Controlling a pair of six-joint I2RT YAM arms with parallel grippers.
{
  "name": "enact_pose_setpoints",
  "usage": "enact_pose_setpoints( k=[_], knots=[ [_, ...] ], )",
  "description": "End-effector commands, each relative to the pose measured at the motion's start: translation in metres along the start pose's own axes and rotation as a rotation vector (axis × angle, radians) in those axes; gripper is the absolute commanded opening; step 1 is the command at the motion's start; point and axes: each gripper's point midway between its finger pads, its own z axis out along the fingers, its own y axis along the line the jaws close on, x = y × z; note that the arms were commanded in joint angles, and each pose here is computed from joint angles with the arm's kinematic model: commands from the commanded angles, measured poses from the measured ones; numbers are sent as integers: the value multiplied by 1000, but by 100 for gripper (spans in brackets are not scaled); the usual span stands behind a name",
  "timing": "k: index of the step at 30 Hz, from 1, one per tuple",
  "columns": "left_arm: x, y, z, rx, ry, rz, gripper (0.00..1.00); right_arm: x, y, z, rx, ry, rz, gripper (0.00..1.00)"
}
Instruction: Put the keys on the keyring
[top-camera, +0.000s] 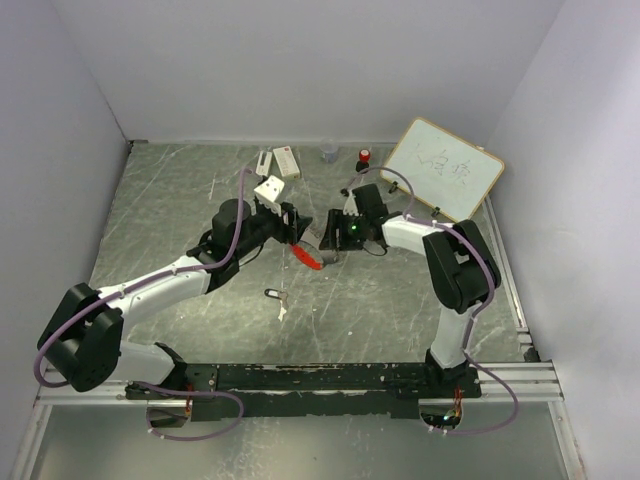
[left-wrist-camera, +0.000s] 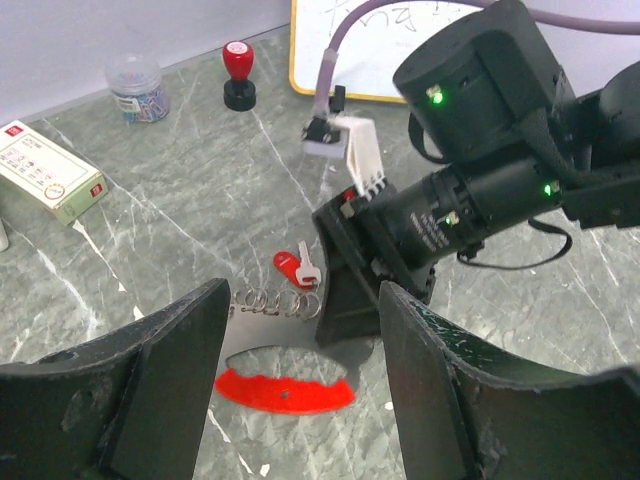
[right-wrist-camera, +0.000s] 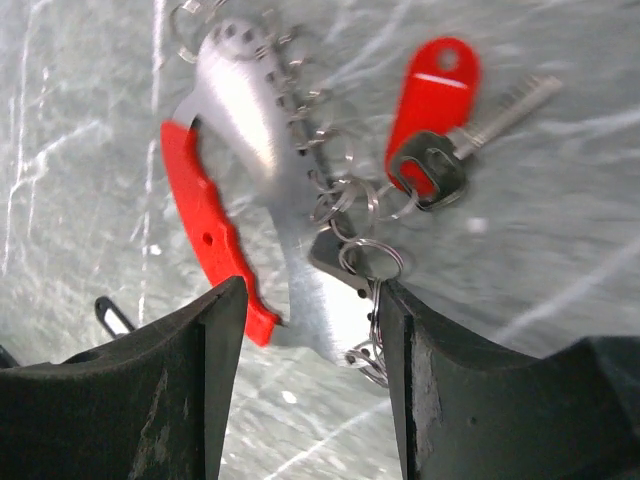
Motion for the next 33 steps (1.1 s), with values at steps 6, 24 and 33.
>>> enact_pose_setpoints(
  k=[6,24,33],
  knots=[
    [-3,2,-6,-9,-7,-2,72,-4,50,5,-108,-19,-54,55],
    [-5,3,2,-9,8,16,72,-47,-8,-2,226,-44,-118,55],
    [-3,4,2,-9,13,11,71,-47,-27,15,308,-28,-107,55]
  ],
)
